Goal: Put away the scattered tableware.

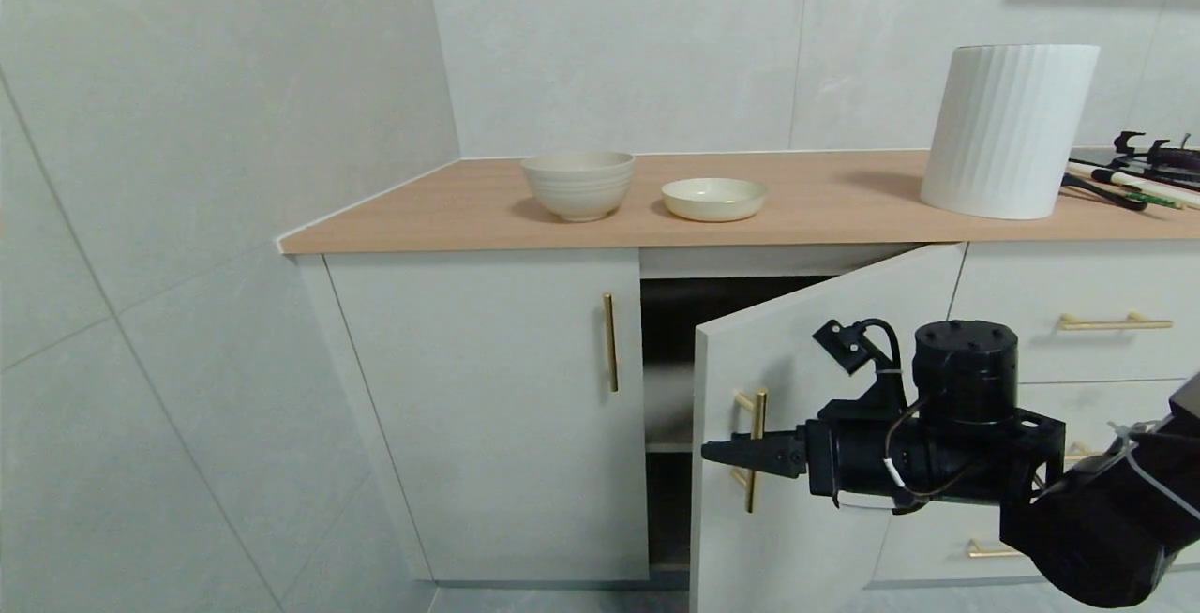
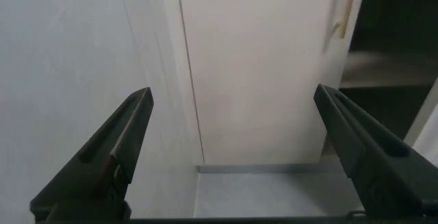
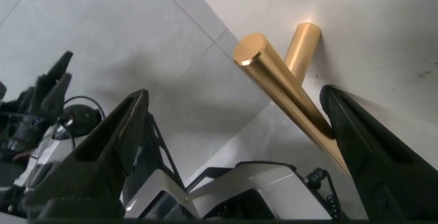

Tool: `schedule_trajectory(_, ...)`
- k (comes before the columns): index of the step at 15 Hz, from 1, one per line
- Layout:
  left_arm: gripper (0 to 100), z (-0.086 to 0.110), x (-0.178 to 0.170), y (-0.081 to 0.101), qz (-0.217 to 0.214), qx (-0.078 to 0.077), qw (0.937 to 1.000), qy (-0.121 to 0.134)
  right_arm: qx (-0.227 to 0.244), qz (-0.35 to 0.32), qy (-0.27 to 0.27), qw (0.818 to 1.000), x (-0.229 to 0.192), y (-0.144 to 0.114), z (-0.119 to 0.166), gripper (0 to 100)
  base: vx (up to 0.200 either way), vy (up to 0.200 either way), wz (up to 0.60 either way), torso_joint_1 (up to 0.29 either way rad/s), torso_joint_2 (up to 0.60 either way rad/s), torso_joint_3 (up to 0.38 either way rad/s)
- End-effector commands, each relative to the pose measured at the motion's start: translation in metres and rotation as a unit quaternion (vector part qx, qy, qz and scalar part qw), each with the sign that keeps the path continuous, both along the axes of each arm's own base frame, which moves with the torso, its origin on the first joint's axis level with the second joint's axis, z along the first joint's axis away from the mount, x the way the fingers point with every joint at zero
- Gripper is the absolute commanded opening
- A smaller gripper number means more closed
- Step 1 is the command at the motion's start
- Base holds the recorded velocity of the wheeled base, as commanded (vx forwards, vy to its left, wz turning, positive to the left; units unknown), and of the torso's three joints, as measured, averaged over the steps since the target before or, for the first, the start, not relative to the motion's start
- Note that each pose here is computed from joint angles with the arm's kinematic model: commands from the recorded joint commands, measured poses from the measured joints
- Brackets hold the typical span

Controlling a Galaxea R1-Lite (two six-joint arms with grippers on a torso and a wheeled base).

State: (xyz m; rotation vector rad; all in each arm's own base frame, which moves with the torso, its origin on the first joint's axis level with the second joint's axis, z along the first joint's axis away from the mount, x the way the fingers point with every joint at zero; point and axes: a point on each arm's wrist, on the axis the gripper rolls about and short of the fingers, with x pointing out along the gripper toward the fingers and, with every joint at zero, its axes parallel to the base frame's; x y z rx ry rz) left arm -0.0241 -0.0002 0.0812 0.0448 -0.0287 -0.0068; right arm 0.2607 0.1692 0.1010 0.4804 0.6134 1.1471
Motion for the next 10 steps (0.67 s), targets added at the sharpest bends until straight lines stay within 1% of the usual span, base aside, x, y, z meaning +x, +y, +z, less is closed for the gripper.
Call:
schedule_trajectory(1,100,0.031,-0.007,-0.002,-0.057,0.002,0.9981,-0.024,0.003,0.004,-0.003,1.0,-0.007,-0.004,0.002,100,0.0,0.0,0.0,0.0,0.0,0.0)
schedule_trajectory(2,100,0.045,-0.009,-0.003,-0.087,0.004,0.996,-0.02,0.003,0.004,-0.002,1.0,-0.008,-0.004,0.001,100,0.0,0.0,0.0,0.0,0.0,0.0)
schedule_trajectory(3,100,0.078,-0.002,-0.006,-0.145,0.001,0.9893,0.017,0.002,0.003,-0.002,1.0,-0.007,-0.004,0.0,100,0.0,0.0,0.0,0.0,0.0,0.0)
schedule_trajectory(4,100,0.102,0.015,-0.008,-0.182,-0.007,0.9817,0.055,0.002,0.003,-0.002,1.0,-0.007,-0.004,0.0,100,0.0,0.0,0.0,0.0,0.0,0.0)
schedule_trajectory(5,100,0.119,0.038,-0.009,-0.208,-0.02,0.9732,0.094,0.002,0.003,-0.002,1.0,-0.008,-0.004,0.0,100,0.0,0.0,0.0,0.0,0.0,0.0)
schedule_trajectory(6,100,0.134,0.062,-0.011,-0.232,-0.034,0.9641,0.125,0.003,0.003,-0.003,1.0,-0.008,-0.004,0.001,100,0.0,0.0,0.0,0.0,0.0,0.0)
schedule_trajectory(7,100,0.143,0.09,-0.013,-0.259,-0.046,0.9507,0.163,0.003,0.003,-0.003,1.0,-0.008,-0.005,0.001,100,0.0,0.0,0.0,0.0,0.0,0.0)
schedule_trajectory(8,100,0.146,0.117,-0.018,-0.301,-0.056,0.9304,0.201,0.002,0.003,-0.002,1.0,-0.008,-0.004,0.0,100,0.0,0.0,0.0,0.0,0.0,0.0)
schedule_trajectory(9,100,0.143,0.149,-0.031,-0.344,-0.067,0.9029,0.248,0.003,0.003,-0.003,1.0,-0.008,-0.004,0.0,100,0.0,0.0,0.0,0.0,0.0,0.0)
schedule_trajectory(10,100,0.139,0.162,-0.038,-0.358,-0.07,0.8912,0.269,0.003,0.003,-0.003,1.0,-0.008,-0.004,0.0,100,0.0,0.0,0.0,0.0,0.0,0.0)
